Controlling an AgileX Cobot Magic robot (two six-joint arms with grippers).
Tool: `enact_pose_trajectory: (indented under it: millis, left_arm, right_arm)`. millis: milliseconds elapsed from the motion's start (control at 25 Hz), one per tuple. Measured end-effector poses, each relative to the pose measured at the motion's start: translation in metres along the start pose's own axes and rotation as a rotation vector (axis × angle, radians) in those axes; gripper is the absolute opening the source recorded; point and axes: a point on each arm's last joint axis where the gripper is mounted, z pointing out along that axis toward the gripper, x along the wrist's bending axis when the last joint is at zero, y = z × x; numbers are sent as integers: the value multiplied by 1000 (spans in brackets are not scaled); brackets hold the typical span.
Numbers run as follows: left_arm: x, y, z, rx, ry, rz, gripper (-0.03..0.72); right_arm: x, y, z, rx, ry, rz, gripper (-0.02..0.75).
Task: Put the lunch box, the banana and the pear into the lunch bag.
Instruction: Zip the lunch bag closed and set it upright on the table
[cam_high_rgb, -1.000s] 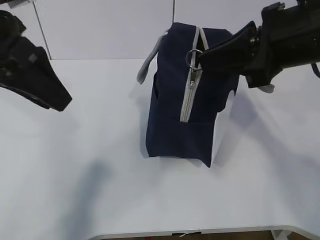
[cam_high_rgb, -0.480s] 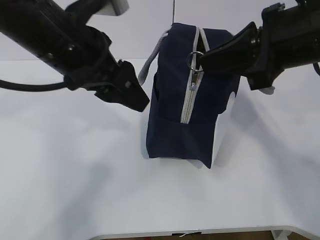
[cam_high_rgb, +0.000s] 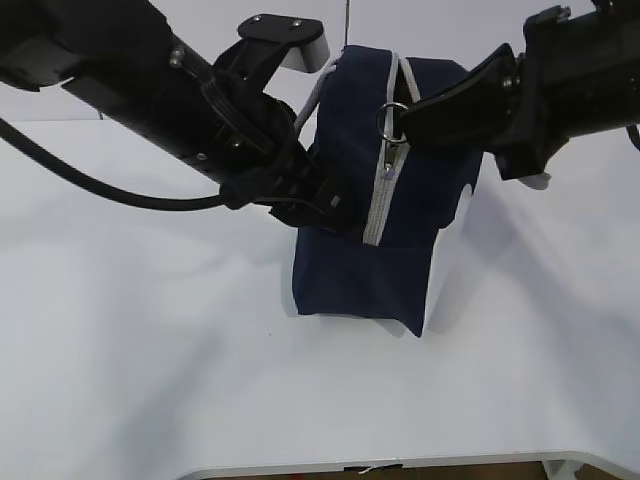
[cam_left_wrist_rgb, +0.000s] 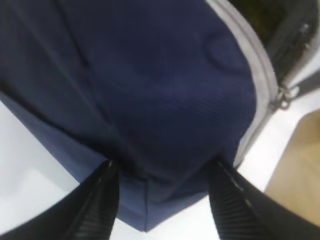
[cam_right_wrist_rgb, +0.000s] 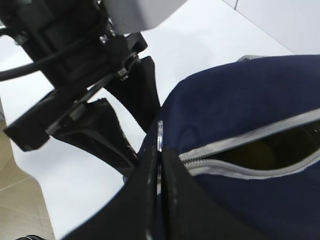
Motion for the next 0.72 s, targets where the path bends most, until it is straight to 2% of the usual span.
enact_pose_trajectory:
  millis: [80, 120, 280, 320, 440, 720]
  left_arm:
    - [1, 1, 1, -14, 6, -4, 383]
    - [1, 1, 1, -14, 5, -5, 342]
    - [1, 2, 1, -20, 6, -7, 84]
    - [1, 2, 1, -20, 6, -5, 39]
    - [1, 1, 1, -11, 9, 5, -1]
    - [2, -1, -8, 27, 42, 93, -6]
  right_arm:
    - [0, 0, 0, 0, -2, 2, 18]
    - [-1, 0, 0, 0, -7, 2, 18]
    - [-2, 0, 0, -1, -21, 4, 18]
    - [-2, 0, 0, -1, -24, 4, 18]
    - [-4, 0, 0, -4, -45, 7, 18]
    - [-14, 10, 0, -35, -112, 41, 18]
